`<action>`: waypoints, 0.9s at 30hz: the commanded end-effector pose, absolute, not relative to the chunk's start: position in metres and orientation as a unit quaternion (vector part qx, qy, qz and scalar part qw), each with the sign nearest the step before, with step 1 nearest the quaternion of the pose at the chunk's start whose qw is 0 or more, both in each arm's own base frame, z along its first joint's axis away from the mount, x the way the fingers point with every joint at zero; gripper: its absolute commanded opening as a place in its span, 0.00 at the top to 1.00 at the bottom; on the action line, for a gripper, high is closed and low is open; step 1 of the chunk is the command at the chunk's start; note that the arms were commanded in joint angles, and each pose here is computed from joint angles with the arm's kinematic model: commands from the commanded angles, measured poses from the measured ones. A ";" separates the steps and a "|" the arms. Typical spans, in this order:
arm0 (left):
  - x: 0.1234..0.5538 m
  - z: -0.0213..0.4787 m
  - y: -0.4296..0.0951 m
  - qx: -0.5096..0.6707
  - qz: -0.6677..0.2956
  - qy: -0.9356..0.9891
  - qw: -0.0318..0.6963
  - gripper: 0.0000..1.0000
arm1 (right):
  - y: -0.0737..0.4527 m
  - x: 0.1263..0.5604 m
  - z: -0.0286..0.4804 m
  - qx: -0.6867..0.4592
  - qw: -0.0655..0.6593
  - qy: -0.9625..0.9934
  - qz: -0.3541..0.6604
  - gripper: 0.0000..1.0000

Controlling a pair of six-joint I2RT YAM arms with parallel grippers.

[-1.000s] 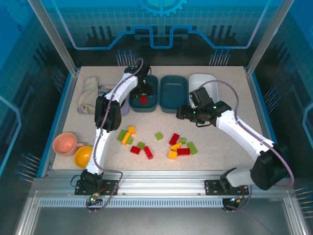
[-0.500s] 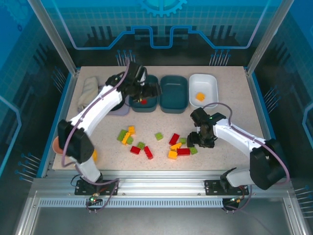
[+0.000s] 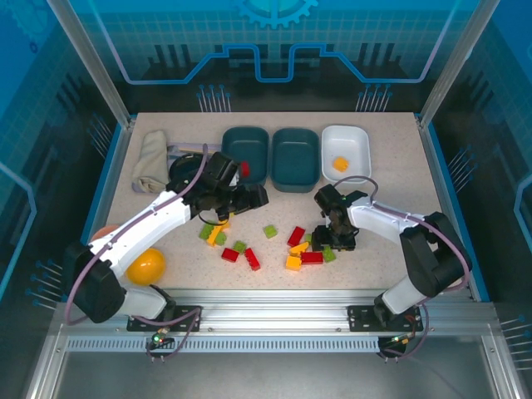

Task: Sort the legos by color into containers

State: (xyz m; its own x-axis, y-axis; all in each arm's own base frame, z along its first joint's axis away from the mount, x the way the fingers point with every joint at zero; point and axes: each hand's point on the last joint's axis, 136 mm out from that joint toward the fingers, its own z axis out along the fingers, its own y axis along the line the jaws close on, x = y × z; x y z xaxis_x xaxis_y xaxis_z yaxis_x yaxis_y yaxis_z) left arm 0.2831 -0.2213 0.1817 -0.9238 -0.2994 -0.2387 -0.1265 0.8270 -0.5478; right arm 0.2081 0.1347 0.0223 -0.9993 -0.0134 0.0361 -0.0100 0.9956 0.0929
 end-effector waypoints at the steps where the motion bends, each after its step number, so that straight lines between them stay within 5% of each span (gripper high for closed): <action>1: 0.280 0.186 -0.224 -0.118 -0.279 0.938 0.169 0.10 | 0.150 0.218 0.026 0.024 0.008 -0.998 -0.065 0.32; 15: 0.276 0.193 -0.238 -0.101 -0.289 0.936 0.173 0.10 | 0.099 0.212 0.014 -0.035 0.017 -0.999 0.018 0.50; 27: 0.237 0.186 -0.276 -0.033 -0.358 0.924 0.133 0.10 | 0.101 0.193 0.018 -0.154 0.039 -0.986 -0.047 0.44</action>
